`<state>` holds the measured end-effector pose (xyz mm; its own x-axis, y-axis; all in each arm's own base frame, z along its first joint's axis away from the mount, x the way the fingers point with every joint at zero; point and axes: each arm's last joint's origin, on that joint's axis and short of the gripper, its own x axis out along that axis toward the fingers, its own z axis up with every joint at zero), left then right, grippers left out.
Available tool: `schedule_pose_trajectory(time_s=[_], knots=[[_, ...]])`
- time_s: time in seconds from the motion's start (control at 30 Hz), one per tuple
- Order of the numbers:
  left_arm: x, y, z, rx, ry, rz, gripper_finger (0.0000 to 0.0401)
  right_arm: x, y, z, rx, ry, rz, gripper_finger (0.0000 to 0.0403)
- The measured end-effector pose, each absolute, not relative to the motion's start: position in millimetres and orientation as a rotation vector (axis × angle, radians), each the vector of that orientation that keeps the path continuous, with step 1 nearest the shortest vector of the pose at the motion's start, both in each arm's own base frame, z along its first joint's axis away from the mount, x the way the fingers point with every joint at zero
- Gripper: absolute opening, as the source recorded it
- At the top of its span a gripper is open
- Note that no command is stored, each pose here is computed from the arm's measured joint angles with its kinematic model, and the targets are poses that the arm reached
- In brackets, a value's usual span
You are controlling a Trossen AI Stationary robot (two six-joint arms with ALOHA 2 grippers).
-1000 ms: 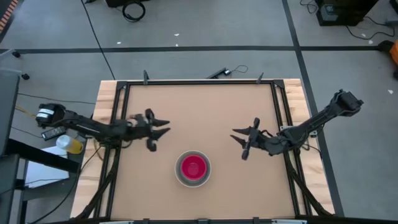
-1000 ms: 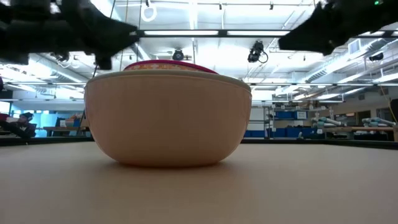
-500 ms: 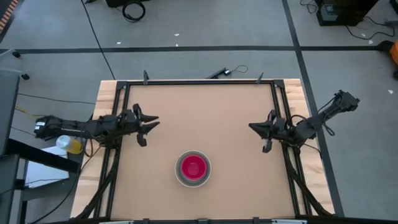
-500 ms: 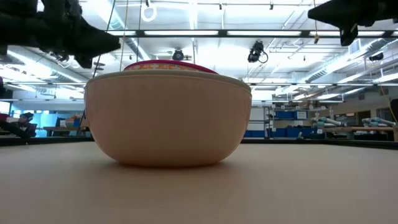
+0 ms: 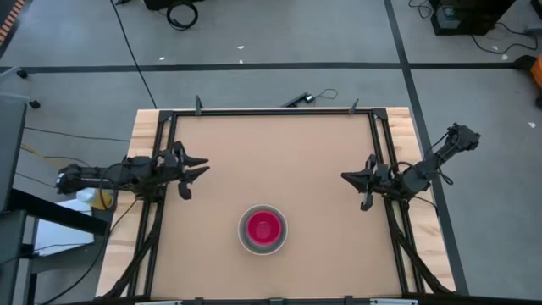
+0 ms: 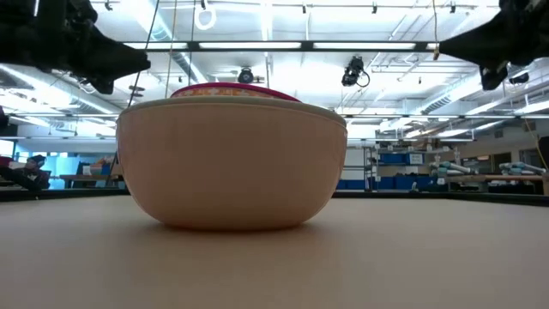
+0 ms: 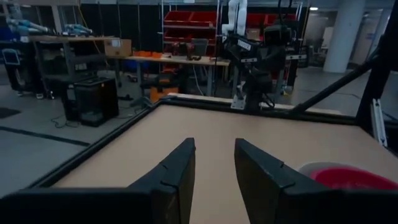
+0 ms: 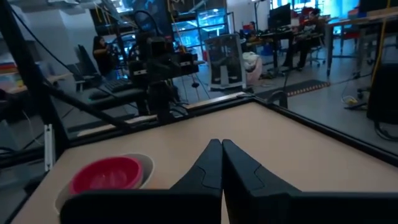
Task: Nest bowls inside each other
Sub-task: Return to Home Position
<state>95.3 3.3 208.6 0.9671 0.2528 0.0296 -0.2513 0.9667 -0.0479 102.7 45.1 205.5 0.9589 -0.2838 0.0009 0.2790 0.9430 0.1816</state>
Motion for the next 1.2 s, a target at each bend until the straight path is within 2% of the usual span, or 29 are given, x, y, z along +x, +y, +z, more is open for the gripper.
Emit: schedule_pose_trajectory(time_s=[0.47, 1.2], knots=[[93, 3, 174, -0.066, 0.016, 0.254, 0.0114, 92, 42, 184, 0.190, -0.037, -0.259, 0.0006], [97, 0, 171, -0.098, -0.059, 0.200, 0.0114, 87, 49, 163, 0.218, 0.001, -0.238, 0.0007]])
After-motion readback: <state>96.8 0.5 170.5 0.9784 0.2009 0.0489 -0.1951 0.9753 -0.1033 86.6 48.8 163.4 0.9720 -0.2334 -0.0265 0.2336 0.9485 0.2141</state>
